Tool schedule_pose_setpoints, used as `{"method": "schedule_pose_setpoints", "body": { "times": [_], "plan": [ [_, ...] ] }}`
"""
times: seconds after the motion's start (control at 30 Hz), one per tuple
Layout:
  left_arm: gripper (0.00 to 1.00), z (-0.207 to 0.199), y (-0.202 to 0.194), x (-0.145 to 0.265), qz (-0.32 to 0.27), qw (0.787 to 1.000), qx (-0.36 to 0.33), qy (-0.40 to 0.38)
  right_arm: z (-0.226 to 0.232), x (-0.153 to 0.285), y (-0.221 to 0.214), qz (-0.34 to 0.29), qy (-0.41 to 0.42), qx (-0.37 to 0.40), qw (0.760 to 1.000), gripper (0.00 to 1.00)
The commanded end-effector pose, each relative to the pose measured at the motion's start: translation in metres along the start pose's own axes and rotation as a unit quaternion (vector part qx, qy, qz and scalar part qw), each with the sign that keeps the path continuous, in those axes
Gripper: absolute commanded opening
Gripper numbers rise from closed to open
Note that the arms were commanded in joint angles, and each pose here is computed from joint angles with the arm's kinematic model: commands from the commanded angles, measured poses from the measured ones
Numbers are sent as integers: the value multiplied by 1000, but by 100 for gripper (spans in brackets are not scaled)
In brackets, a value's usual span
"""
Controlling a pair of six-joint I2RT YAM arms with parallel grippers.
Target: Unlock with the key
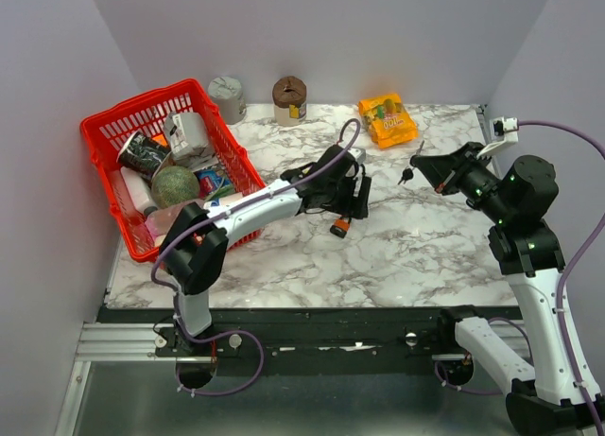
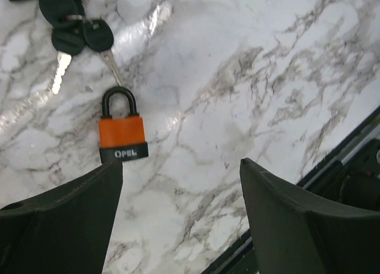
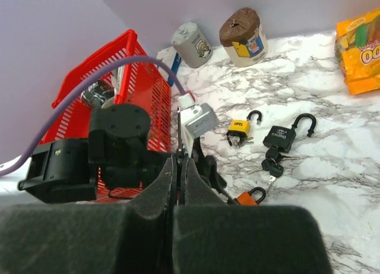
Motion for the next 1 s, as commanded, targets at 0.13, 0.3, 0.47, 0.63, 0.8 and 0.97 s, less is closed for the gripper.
{"method": "schedule_pose_setpoints", "body": {
  "times": [0.13, 0.3, 0.47, 0.63, 0.8, 0.97],
  "plan": [
    [86, 23, 8, -44, 62, 992, -34, 107, 3, 8, 8, -17, -13, 17, 1000, 1],
    [83, 36, -1, -57, 85, 986, -19, 139, 3, 12, 6, -23, -19, 14, 999, 1],
    [83, 49, -12, -64, 100, 985, -4, 139, 3, 12, 6, -23, -20, 14, 999, 1],
    [73, 46, -18, -76, 122, 987, 0, 106, 2, 10, 5, -18, -18, 11, 1000, 1],
    [72, 51, -27, -82, 141, 983, -4, 114, 1, 10, 4, -17, -19, 11, 1000, 1],
    [70, 53, -38, -89, 162, 978, -21, 127, 0, 7, 3, -16, -18, 7, 1000, 1]
  ]
}}
Point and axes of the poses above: each gripper's point midway between its finger pads, its own x axis back along the fingers, its own z axis along the line the jaws close on, y = z × x, the point moved 8 cm from there along x, back along the fingers
